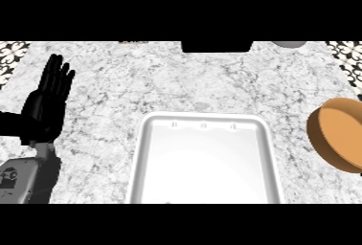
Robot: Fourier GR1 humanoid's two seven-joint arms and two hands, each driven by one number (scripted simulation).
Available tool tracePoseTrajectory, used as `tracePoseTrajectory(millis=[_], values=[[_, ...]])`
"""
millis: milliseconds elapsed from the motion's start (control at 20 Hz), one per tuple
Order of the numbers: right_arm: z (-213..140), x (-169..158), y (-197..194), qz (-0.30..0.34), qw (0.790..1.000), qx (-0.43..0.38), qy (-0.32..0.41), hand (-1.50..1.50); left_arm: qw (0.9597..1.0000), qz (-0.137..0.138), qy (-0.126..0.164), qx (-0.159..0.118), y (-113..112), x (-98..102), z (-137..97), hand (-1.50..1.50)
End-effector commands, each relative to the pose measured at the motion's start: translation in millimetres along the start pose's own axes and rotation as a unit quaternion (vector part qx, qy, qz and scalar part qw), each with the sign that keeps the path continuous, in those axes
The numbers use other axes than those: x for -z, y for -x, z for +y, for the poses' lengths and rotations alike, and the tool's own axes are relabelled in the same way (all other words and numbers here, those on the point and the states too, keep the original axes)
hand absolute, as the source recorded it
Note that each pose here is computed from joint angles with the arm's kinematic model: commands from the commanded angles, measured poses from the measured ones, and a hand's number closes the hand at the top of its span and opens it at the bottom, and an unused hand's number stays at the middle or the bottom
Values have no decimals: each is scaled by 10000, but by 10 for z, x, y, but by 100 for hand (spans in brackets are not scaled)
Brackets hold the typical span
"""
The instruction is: Pick the croissant from the tray and place it in the pot
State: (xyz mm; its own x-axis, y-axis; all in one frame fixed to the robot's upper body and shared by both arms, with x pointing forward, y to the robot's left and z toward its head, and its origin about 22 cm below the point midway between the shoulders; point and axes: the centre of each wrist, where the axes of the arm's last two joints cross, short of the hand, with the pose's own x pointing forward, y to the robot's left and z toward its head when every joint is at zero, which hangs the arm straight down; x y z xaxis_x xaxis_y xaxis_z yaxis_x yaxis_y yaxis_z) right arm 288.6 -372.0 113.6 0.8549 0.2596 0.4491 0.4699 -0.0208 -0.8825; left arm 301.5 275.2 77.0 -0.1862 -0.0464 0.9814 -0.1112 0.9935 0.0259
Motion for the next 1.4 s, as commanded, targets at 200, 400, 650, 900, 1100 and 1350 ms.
tracePoseTrajectory(millis=[200,400,650,900,1100,1350], values=[[178,206,166,-452,9950,729,-510,-150,10000,2,-5,-2,-31,-112,-42,0],[42,130,-67,-731,9862,1482,107,-150,10000,-32,12,-57,74,-50,46,0],[-246,155,-31,-242,9664,2531,373,-150,9999,-104,-57,27,-111,105,-1,0],[-366,101,212,1,9380,3380,773,-150,9999,79,108,-101,-52,-82,-9,0],[-376,184,638,-10,9312,3445,1193,-150,10000,-47,54,-1,-3,-111,-240,0],[-855,6,1037,-102,9111,3899,1334,-150,9999,-55,-69,58,114,0,13,0]])
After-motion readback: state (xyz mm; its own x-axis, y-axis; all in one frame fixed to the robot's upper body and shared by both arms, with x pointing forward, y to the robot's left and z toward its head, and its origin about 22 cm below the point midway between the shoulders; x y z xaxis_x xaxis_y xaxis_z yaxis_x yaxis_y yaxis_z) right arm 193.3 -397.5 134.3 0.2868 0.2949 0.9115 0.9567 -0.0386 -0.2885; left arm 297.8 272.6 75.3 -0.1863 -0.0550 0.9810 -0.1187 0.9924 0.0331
